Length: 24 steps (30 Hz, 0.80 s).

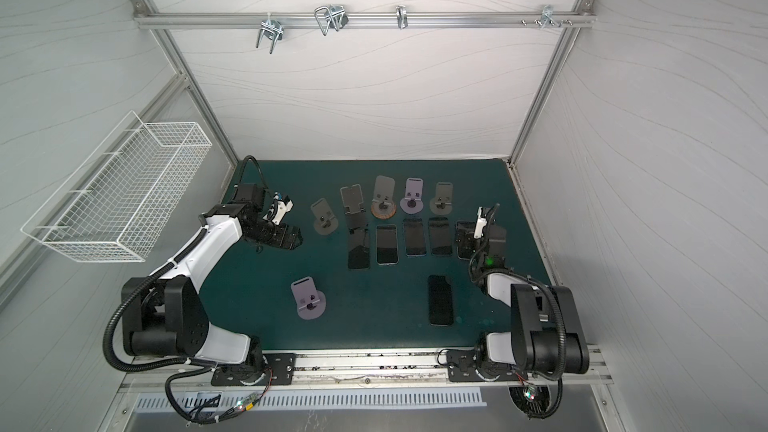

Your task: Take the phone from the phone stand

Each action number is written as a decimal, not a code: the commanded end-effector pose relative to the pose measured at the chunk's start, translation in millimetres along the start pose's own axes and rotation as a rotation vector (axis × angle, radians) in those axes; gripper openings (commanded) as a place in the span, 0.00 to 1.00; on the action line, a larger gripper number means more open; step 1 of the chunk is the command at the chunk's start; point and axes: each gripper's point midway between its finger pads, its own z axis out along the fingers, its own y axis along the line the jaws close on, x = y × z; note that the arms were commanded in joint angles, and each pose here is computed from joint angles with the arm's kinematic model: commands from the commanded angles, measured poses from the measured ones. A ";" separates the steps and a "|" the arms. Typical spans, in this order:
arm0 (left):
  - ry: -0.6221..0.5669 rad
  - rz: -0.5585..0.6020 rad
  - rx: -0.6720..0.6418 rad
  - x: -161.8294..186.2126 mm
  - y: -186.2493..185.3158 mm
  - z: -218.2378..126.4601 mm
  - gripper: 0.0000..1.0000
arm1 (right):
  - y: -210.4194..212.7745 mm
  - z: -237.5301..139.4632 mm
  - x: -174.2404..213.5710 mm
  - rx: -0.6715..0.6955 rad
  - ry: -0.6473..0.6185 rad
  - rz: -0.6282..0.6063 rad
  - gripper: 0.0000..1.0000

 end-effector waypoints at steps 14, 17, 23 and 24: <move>-0.795 -0.169 -0.295 -55.0 58.6 4.5 1.00 | 14.8 31.6 12.4 0.044 0.017 -0.073 0.99; -0.867 -0.113 -0.253 -46.4 47.9 15.8 1.00 | 15.1 31.5 11.7 0.043 0.015 -0.073 0.99; -0.867 -0.145 -0.333 -50.3 59.0 20.8 1.00 | 15.0 31.7 11.9 0.043 0.017 -0.075 0.99; -0.857 -0.147 -0.338 -50.2 58.7 20.8 1.00 | 14.8 31.6 11.3 0.045 0.015 -0.075 0.99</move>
